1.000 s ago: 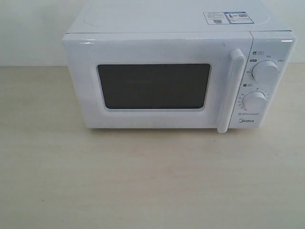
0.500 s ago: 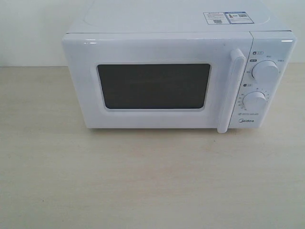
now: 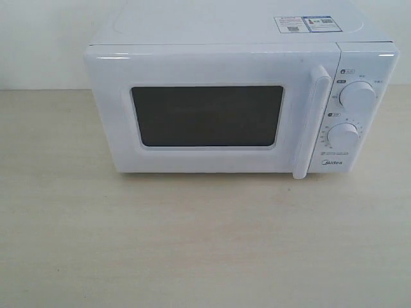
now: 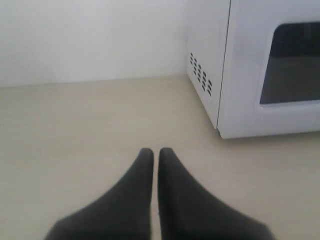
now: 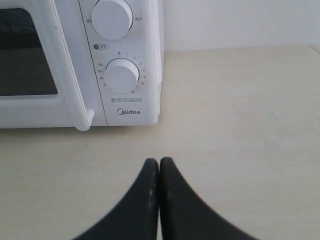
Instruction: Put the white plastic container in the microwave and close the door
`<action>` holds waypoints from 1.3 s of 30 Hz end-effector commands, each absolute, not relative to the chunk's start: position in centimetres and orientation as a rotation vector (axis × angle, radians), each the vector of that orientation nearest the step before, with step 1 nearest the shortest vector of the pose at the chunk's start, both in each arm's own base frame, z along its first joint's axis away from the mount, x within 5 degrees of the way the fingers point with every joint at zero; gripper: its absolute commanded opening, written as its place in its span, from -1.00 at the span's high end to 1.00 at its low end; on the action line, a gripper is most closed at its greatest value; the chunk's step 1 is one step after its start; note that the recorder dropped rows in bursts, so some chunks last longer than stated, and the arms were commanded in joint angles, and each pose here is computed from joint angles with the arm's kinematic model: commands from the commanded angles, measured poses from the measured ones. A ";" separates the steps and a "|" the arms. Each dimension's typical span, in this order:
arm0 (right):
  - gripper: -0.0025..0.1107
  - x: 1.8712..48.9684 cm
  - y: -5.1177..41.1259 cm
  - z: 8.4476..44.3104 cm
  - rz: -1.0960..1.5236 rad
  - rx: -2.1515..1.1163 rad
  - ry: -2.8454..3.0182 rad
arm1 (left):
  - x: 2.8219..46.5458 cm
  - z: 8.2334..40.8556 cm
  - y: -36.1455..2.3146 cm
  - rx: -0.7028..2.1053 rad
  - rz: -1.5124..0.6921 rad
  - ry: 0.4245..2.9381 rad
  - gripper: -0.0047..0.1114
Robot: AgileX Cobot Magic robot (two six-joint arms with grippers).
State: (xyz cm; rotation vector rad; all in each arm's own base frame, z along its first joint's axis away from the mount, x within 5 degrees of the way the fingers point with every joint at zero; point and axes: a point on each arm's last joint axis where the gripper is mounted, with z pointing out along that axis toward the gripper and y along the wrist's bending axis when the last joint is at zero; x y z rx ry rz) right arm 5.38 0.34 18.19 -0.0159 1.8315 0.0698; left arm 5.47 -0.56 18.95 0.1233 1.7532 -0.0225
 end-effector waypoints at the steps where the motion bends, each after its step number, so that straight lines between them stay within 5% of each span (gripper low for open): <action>1: 0.96 5.3 0.3 18.3 0.066 -0.009 1.824 | 5.4 18.6 -0.6 0.111 -0.032 1.783 0.84; 16: 0.96 5.3 0.3 18.2 0.064 -0.011 1.829 | 5.4 18.6 -0.6 0.093 -0.048 1.787 0.84; 22: 0.96 5.3 0.3 18.2 0.064 -0.011 1.829 | 5.4 18.6 -0.6 -0.114 -0.214 1.788 0.84; 39: 0.96 5.3 0.3 18.2 0.064 -0.011 1.829 | 5.4 18.6 -0.5 0.028 -0.097 1.786 0.84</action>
